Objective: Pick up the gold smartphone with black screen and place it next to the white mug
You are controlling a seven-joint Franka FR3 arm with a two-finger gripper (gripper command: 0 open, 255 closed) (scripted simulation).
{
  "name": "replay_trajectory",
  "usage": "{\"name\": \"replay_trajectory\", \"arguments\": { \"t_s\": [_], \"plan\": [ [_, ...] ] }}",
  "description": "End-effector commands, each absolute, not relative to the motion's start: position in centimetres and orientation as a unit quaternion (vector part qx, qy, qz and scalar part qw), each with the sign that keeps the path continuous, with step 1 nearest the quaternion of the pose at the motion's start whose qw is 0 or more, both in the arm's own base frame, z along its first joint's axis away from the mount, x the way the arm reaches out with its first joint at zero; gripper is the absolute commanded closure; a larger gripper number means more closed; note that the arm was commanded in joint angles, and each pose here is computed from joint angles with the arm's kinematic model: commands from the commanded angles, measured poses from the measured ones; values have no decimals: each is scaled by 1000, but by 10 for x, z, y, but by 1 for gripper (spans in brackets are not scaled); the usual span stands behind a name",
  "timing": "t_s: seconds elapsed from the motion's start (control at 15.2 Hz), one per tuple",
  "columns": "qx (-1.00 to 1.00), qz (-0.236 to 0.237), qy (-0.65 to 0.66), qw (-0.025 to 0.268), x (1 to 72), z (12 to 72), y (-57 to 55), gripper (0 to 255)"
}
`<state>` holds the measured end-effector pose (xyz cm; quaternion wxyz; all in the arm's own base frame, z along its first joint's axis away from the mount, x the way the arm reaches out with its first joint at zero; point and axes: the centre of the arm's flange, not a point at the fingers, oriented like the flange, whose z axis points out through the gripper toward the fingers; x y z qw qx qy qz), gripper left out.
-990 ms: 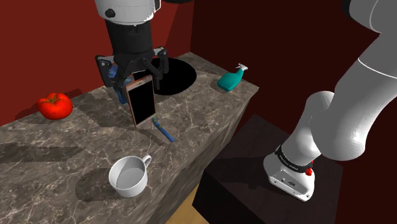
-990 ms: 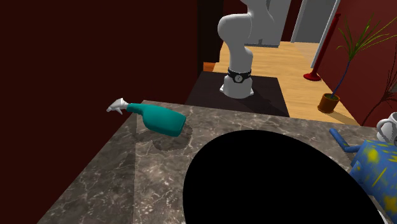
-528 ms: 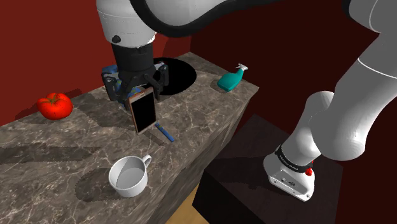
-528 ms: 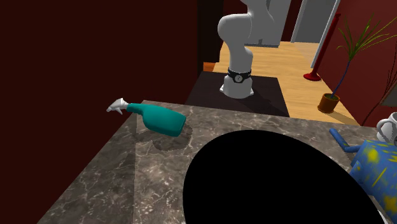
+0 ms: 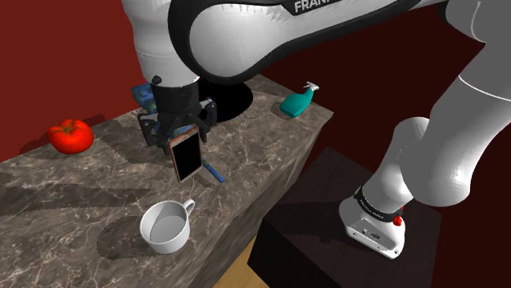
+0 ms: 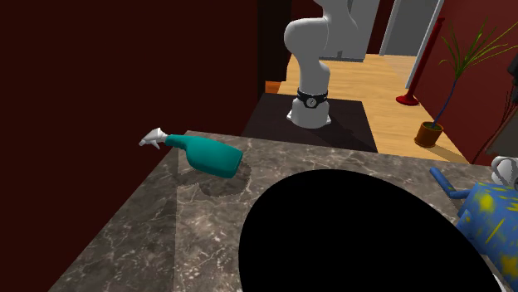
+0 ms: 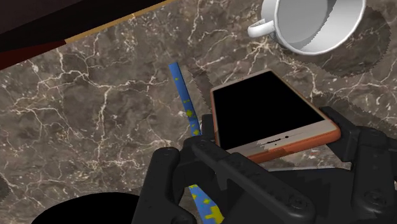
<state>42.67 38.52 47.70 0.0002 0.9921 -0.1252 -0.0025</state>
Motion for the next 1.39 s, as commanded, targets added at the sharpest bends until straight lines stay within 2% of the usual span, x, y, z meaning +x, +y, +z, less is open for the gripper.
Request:
{"name": "replay_trajectory", "arguments": {
  "t_s": [0.0, 0.99, 1.32],
  "plan": [
    [992, -2, -125, 0, 427, 466, 384, 255],
    [992, -2, -125, 0, 427, 383, 384, 255],
    [992, -2, -125, 0, 427, 383, 384, 255]
  ]
}}
